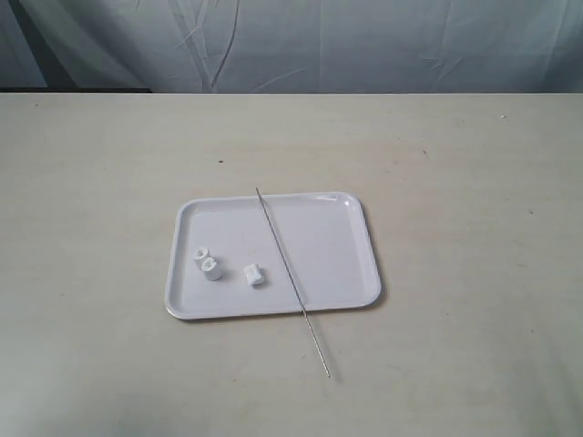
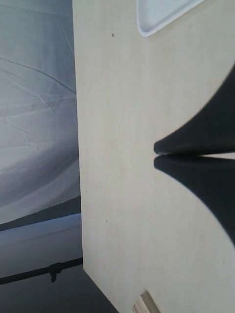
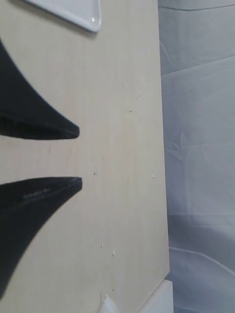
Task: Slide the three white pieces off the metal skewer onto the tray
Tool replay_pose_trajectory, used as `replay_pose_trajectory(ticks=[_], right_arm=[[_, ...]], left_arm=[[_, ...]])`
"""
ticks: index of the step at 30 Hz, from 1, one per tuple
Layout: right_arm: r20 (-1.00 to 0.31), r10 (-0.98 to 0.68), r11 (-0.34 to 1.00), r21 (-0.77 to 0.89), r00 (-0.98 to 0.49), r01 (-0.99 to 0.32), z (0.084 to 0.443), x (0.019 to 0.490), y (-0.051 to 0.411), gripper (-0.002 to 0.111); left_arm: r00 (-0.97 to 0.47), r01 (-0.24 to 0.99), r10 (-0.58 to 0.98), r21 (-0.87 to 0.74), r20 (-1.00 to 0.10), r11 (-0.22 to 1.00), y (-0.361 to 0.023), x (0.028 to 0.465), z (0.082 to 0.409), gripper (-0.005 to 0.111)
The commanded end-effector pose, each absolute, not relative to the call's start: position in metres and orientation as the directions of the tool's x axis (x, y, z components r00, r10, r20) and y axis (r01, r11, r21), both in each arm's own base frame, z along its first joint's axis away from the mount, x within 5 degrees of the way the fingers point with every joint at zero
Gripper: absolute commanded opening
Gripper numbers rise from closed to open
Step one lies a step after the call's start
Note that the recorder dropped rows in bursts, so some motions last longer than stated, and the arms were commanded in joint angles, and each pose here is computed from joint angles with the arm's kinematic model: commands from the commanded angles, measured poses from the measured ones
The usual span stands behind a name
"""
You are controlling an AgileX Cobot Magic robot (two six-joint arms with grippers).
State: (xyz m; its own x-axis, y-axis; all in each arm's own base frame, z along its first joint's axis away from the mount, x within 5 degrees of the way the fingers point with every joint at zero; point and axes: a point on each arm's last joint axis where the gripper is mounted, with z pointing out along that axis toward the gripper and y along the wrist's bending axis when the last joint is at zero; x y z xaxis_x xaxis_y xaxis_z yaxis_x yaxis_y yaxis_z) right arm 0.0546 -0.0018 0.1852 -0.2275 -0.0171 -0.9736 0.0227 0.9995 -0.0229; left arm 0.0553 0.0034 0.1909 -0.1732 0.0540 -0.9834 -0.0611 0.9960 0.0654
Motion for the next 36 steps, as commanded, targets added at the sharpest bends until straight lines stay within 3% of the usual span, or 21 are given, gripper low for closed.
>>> replay_pose_trajectory(ticks=[1, 6, 8, 9, 36], right_arm=[[-0.974, -0.053, 0.998, -0.061, -0.219, 0.030, 0.1855, 0.0542, -0.0030, 0.027], [-0.974, -0.057, 0.997, -0.065, -0.219, 0.031, 0.1856, 0.0542, -0.0031, 0.026], [-0.974, -0.059, 0.997, -0.067, -0.219, 0.030, 0.1856, 0.0542, -0.0031, 0.013], [-0.974, -0.059, 0.997, -0.067, -0.219, 0.030, 0.1856, 0.0542, -0.0031, 0.000], [-0.976, -0.027, 0.999, -0.034, -0.218, 0.030, 0.1855, 0.0542, -0.0024, -0.001]], left_arm=[[-0.167, -0.059, 0.057, 0.068, -0.984, 0.996, 0.0033, 0.0552, 0.1905, 0.000], [-0.167, -0.059, 0.057, 0.068, -0.984, 0.996, 0.0033, 0.0552, 0.1905, 0.000], [-0.167, -0.059, 0.057, 0.068, -0.984, 0.996, 0.0033, 0.0552, 0.1905, 0.000], [-0.167, -0.059, 0.057, 0.068, -0.984, 0.996, 0.0033, 0.0552, 0.1905, 0.000], [-0.167, -0.059, 0.057, 0.068, -0.984, 0.996, 0.0033, 0.0552, 0.1905, 0.000]])
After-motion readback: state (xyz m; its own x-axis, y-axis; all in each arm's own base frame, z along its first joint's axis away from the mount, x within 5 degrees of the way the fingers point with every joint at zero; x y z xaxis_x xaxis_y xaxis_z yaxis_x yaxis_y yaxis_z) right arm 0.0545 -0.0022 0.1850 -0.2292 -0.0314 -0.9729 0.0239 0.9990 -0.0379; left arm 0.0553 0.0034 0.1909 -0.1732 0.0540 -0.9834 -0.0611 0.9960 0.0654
